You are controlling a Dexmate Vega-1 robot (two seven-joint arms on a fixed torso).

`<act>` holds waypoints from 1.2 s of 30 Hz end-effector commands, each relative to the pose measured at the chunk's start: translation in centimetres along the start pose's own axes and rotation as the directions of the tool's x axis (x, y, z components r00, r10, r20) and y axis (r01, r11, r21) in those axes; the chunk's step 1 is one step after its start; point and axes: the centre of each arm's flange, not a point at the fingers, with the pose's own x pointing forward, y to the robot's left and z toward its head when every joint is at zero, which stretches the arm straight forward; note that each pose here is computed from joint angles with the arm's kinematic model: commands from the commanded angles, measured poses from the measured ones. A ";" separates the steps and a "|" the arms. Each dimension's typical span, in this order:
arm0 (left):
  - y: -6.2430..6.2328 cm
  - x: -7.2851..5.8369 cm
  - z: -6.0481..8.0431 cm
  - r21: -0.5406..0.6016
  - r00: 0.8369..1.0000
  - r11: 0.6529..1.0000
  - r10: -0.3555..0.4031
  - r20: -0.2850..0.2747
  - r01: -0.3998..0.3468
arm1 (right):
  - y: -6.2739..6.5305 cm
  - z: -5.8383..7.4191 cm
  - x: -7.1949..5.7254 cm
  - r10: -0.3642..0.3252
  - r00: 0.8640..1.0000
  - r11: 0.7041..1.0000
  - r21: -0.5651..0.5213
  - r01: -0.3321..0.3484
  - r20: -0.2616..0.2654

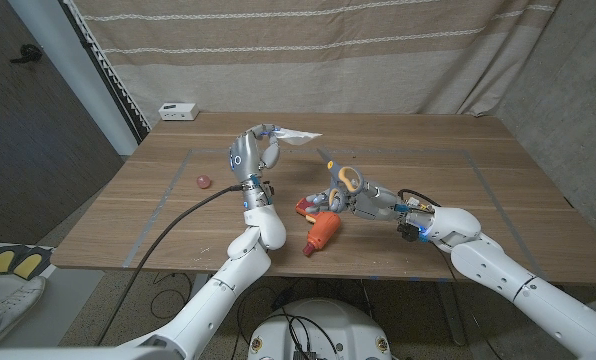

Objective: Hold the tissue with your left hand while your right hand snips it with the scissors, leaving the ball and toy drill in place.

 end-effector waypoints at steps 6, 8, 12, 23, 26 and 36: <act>-0.4 -0.1 1.1 0.046 0.996 0.999 -0.019 0.087 0.015 | 0.3 0.4 0.4 0.014 1.000 0.999 -0.030 -0.015 -0.006; -0.4 0.0 1.2 0.047 0.995 0.999 -0.021 0.097 0.016 | 0.3 0.4 0.5 0.019 1.000 0.999 -0.029 -0.019 0.000; -0.2 0.1 1.4 0.046 0.995 0.999 -0.018 0.102 0.013 | 0.4 0.3 0.5 0.013 1.000 1.000 -0.024 -0.013 0.027; 0.2 -0.1 1.2 0.048 0.995 0.999 -0.023 0.092 0.019 | 0.5 0.0 0.9 -0.006 0.988 1.000 0.006 0.005 0.151; 0.4 -0.3 1.1 0.053 0.996 0.998 -0.023 0.090 0.019 | 0.5 -0.1 0.9 -0.012 0.985 1.000 0.017 0.009 0.173; 0.8 -0.7 0.8 0.056 0.996 0.998 -0.019 0.087 0.014 | 0.8 0.3 1.2 -0.016 0.978 1.000 0.022 0.012 0.209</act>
